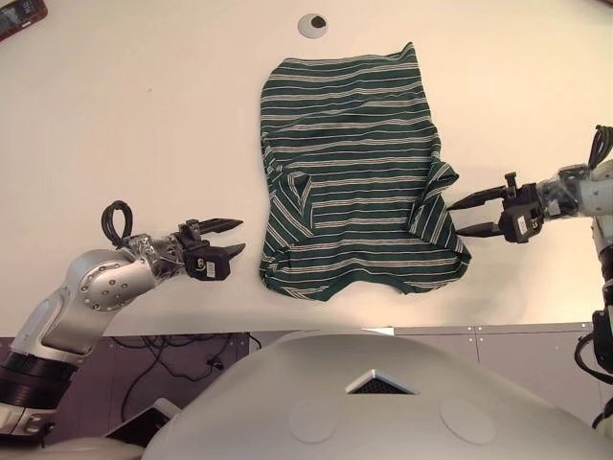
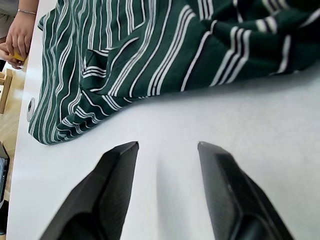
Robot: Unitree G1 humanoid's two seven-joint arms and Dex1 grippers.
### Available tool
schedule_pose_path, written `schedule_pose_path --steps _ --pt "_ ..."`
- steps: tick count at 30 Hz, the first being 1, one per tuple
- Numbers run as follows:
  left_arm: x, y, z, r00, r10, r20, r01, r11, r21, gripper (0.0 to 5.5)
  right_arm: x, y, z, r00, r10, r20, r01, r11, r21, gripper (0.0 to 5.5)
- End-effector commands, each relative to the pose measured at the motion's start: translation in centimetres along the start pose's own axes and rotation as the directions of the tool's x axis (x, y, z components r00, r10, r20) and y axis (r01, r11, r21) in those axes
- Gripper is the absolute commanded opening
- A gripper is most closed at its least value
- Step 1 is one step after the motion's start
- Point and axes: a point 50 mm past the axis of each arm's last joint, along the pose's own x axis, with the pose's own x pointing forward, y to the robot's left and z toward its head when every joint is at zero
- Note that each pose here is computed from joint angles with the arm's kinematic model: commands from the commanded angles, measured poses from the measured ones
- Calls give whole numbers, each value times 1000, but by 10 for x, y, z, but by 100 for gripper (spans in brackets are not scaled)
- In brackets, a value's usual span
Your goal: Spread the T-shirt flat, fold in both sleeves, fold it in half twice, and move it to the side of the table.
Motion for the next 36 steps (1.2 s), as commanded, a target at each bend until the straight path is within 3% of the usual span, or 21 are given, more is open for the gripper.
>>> schedule_pose_path --steps 1,6,9,16,20,22,23,26,29,33,36 --pt "0 -30 -5 983 -179 -47 178 984 -21 216 -4 12 2 995 95 -24 -96 992 -86 222" --pt "10 -33 5 981 -193 -2 193 981 -8 216 11 -1 11 997 -3 74 12 993 -116 222" --pt "16 -37 9 974 -225 14 224 974 18 220 22 11 15 995 55 88 -44 990 -131 197" --pt "26 -31 9 948 -318 -33 316 921 229 106 25 25 4 990 139 3 -138 987 -83 77" --pt "34 -29 10 934 -352 -53 353 897 266 44 32 19 2 993 118 2 -118 992 -39 13" --pt "35 -35 13 918 -396 -36 395 899 188 12 34 18 1 990 138 9 -139 990 27 0" --pt "32 -39 14 904 -426 -24 426 898 109 2 33 19 2 983 179 29 -181 974 134 0" --pt "20 -47 22 860 -509 32 508 850 -136 2 22 25 18 937 297 184 -349 831 433 0" --pt "7 -42 39 830 -539 145 555 772 -310 2 14 18 35 912 290 290 -407 720 562 0" --pt "3 -2 48 891 -377 254 454 770 -449 2 8 -24 39 917 47 397 -330 650 685 0" --pt "4 36 42 935 -202 292 332 787 -520 2 -1 -55 27 902 -163 401 -241 580 778 0"
